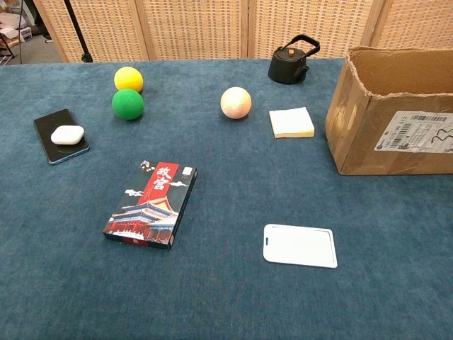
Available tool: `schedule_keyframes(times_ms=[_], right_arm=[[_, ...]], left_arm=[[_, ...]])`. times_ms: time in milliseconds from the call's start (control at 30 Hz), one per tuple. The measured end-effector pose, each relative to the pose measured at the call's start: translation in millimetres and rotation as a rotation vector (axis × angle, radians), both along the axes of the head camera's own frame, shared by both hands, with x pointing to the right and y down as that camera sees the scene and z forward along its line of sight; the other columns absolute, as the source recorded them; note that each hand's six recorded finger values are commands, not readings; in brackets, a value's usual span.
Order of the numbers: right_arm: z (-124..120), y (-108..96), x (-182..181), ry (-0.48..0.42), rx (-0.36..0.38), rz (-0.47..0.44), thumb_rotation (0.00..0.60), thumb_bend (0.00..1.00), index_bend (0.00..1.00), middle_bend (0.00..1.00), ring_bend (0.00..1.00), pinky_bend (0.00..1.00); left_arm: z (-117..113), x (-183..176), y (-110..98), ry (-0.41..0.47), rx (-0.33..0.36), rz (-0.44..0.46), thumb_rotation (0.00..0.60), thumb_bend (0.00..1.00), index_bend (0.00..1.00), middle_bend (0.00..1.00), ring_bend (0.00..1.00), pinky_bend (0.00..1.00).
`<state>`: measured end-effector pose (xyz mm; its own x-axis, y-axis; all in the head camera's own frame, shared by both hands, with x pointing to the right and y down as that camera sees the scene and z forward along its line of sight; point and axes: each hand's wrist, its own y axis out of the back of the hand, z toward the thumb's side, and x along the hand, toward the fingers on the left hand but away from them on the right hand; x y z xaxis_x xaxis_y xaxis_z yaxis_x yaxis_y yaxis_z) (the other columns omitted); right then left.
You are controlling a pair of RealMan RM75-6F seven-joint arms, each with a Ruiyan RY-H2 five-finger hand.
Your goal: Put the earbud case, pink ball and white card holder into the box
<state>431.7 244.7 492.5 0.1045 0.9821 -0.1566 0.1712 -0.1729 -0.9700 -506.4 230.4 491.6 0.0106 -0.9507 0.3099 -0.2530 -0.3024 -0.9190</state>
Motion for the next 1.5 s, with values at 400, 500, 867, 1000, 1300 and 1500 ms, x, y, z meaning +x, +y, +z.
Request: schedule_keyframes(times_ms=[400,500,867,1000,1300,1500], right_arm=[[0.5,-0.2,0.7,-0.014,-0.014,0.004,0.600,0.00,0.00,0.00,0.00,0.00],[0.1,-0.6,-0.4,-0.019,-0.016,0.000,0.600,0.00,0.00,0.00,0.00,0.00],[5.3,-5.4,2.8,-0.021,-0.040,0.010,0.600,0.00,0.00,0.00,0.00,0.00],[6.6,-6.5,3.9,-0.021,-0.047,0.014,0.600,0.00,0.00,0.00,0.00,0.00],[9.1,-8.6,5.8,-0.024,-0.059,0.021,0.600,0.00,0.00,0.00,0.00,0.00],[11.1,-8.7,4.5,-0.025,-0.069,0.017,0.600,0.00,0.00,0.00,0.00,0.00]], left_arm=[[11.9,-2.2,-18.5,-0.002,0.005,-0.011,0.600,0.11,0.00,0.00,0.00,0.00],[22.7,0.3,-29.2,0.008,-0.019,-0.014,0.600,0.12,0.00,0.00,0.00,0.00],[98.2,55.1,-117.3,-0.049,-0.232,0.065,0.600,0.29,0.25,0.00,0.00,0.00],[130.0,79.7,-136.0,-0.053,-0.279,0.074,0.600,0.30,0.30,0.00,0.00,0.00],[173.1,103.4,-155.9,-0.130,-0.338,0.057,0.600,0.30,0.30,0.00,0.00,0.00],[198.5,113.1,-157.8,-0.159,-0.386,0.051,0.600,0.30,0.30,0.00,0.00,0.00]])
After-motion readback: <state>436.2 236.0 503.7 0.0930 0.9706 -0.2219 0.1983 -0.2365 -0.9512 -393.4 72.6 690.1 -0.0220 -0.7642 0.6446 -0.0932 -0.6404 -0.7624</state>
